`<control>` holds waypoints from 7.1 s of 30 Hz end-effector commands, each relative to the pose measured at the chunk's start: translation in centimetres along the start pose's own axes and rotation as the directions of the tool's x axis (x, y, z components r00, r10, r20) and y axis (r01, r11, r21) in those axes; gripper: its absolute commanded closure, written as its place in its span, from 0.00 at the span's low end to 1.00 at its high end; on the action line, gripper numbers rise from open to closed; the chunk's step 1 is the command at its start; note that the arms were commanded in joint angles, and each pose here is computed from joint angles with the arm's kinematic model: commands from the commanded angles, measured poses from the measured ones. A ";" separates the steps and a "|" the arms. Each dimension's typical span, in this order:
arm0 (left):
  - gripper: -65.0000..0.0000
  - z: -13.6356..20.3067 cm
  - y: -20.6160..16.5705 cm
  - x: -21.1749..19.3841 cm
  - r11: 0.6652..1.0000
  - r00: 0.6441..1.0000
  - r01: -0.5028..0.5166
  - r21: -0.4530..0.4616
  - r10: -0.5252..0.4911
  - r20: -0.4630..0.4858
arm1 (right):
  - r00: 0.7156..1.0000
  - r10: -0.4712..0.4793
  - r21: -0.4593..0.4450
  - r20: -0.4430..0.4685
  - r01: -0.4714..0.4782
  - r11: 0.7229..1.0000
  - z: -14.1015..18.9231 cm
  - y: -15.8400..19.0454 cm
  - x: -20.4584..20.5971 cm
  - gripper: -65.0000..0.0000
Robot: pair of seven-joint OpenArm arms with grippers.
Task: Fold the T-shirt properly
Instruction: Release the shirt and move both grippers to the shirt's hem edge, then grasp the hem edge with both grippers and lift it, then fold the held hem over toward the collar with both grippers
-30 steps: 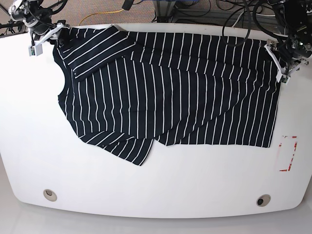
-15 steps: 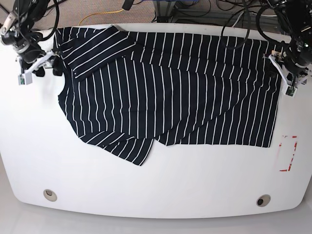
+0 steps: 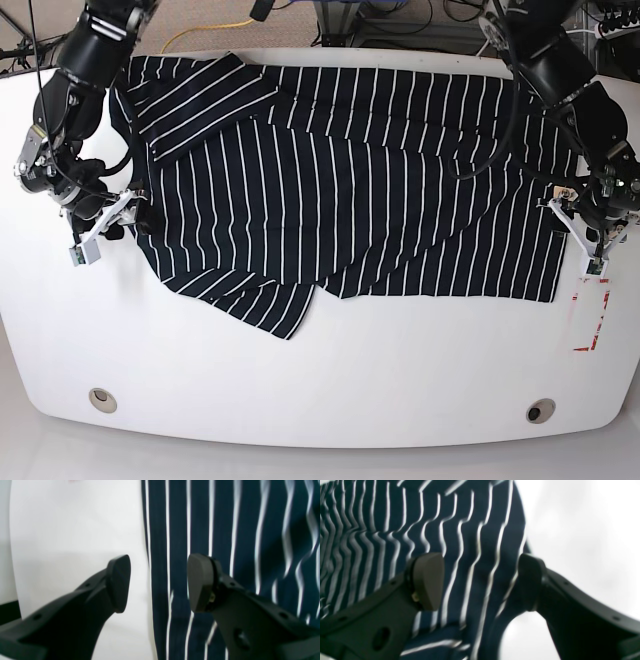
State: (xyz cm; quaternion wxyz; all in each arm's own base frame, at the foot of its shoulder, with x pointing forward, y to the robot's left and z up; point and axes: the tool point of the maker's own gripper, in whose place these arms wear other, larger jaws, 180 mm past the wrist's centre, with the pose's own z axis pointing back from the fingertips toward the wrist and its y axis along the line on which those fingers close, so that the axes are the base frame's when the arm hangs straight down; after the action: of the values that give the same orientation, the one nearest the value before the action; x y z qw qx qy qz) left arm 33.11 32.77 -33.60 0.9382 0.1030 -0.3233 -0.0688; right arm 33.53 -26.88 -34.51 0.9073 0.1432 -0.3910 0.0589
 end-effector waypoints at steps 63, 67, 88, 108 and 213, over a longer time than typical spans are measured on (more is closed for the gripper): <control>0.31 -11.7 0.0 7.0 0.919 0.904 -0.346 -0.190 0.380 0.194 | 0.999 0.017 0.058 0.037 -0.019 0.998 -12.8 1.7 4.1 0.94; 0.50 -12.1 -1.7 7.4 0.913 0.902 -0.345 -0.217 0.386 0.191 | 0.999 0.018 0.056 0.038 -0.021 0.998 -12.7 1.6 4.2 0.95; 0.94 -6.8 0.6 12.7 0.971 0.907 -0.206 -0.124 0.237 0.349 | 0.967 0.228 -0.031 0.117 -0.226 0.974 -8.8 2.2 9.8 1.00; 0.94 0.9 -0.9 10.8 0.999 0.926 0.040 0.023 -0.046 0.374 | 0.897 0.438 -0.192 0.051 -0.422 0.886 -1.1 3.6 8.6 1.00; 1.00 5.0 0.5 -3.1 1.000 0.985 0.009 0.015 -0.012 0.173 | 0.918 0.394 -0.296 -0.048 -0.390 0.872 6.1 3.5 -0.6 1.00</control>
State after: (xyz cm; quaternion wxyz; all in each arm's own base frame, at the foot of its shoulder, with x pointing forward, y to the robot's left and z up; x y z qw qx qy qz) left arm 27.37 32.73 -32.67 0.9134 0.0954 -0.3887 -0.0746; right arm 27.79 -24.72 -31.25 0.8923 -0.0633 -0.4084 0.1815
